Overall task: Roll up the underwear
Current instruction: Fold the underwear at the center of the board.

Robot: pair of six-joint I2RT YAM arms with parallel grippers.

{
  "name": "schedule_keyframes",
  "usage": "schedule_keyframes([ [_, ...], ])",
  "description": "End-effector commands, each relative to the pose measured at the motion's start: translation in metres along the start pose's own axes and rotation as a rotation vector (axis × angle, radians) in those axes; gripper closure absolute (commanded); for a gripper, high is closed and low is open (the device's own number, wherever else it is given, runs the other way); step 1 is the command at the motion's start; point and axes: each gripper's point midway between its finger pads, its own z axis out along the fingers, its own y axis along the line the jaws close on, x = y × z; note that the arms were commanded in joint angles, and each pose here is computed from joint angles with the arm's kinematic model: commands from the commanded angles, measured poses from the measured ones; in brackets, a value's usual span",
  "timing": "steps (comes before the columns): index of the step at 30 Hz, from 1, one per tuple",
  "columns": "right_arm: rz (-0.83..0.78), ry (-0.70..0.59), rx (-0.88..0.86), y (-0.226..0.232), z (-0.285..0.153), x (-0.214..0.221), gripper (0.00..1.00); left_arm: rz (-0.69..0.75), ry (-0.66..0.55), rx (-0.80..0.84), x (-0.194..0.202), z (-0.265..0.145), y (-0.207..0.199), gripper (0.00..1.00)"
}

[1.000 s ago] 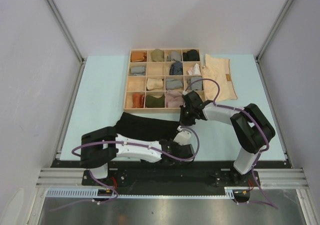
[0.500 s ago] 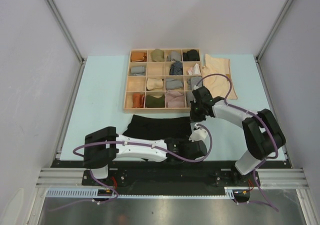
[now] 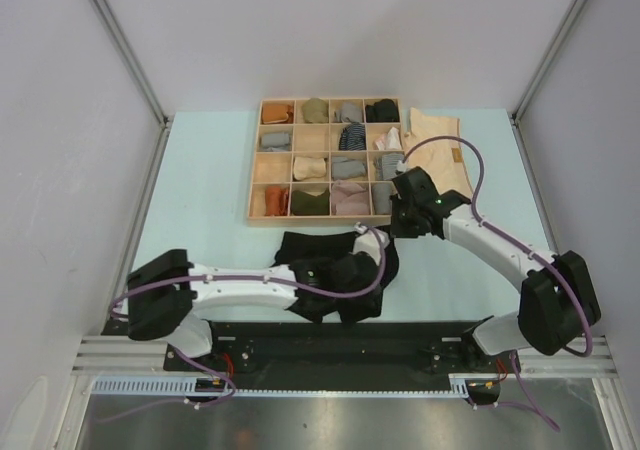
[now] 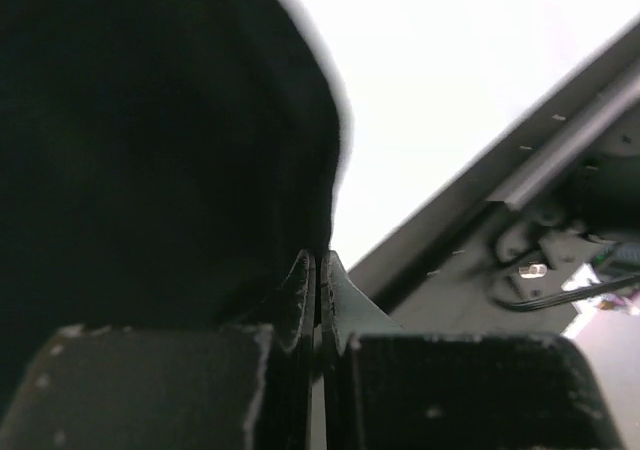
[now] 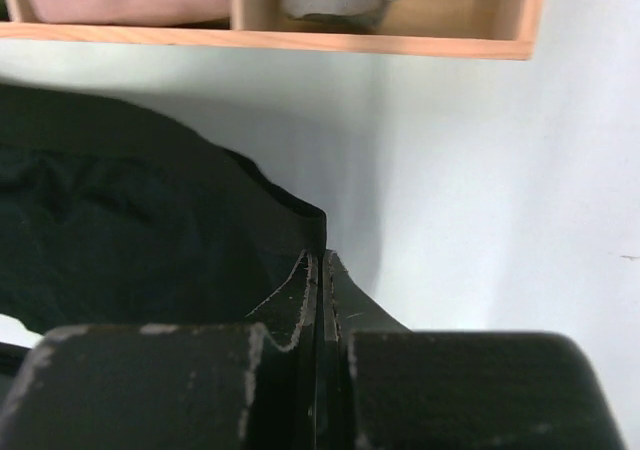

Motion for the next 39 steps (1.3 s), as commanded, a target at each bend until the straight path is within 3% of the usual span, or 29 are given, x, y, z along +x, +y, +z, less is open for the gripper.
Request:
schedule_keyframes([
  [1, -0.006, -0.061, 0.007, 0.027, -0.005, -0.021, 1.00, -0.134, -0.069, 0.035, -0.008, -0.028, 0.023, 1.00],
  [14, -0.064, -0.121, -0.093, 0.145, 0.009, -0.035, 1.00, -0.296, -0.144, -0.078, 0.027, -0.100, 0.123, 1.00],
  [24, -0.138, -0.151, -0.074, 0.221, 0.030, -0.044, 1.00, -0.470, -0.201, -0.244, 0.064, -0.127, 0.186, 1.00],
  [39, -0.162, -0.123, -0.044, 0.237, 0.051, -0.032, 1.00, -0.625, -0.358, -0.422, 0.076, -0.159, 0.237, 1.00],
])
